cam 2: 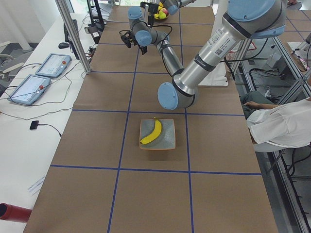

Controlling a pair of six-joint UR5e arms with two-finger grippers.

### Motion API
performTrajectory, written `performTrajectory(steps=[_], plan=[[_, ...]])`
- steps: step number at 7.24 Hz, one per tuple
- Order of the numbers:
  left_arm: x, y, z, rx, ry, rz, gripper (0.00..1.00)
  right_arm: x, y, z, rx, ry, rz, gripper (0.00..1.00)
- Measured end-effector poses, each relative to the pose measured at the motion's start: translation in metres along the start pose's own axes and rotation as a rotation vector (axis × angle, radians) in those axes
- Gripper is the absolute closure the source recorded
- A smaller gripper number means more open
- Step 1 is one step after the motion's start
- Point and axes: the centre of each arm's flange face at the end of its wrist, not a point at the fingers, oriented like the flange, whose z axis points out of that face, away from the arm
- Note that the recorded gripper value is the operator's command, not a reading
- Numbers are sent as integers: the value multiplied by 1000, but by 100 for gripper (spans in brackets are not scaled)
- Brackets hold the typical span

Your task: Transfer all bananas from basket to plate

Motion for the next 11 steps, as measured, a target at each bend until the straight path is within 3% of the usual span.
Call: performTrajectory(steps=[2, 4, 6, 9, 10, 11], plan=[[20, 9, 19, -24, 19, -77, 1, -72, 45, 34, 35, 14, -2, 100], [27, 8, 28, -33, 34, -95, 2, -97, 75, 40, 54, -2, 9, 100], [34, 9, 32, -33, 33, -102, 13, -106, 85, 40, 64, -18, 11, 100], [37, 11, 32, -41, 43, -148, 100, -115, 89, 38, 71, -36, 7, 100], [36, 11, 33, -43, 43, -159, 100, -116, 89, 37, 71, -40, 7, 76], [36, 12, 33, -43, 43, -163, 100, -117, 89, 36, 70, -42, 9, 1]])
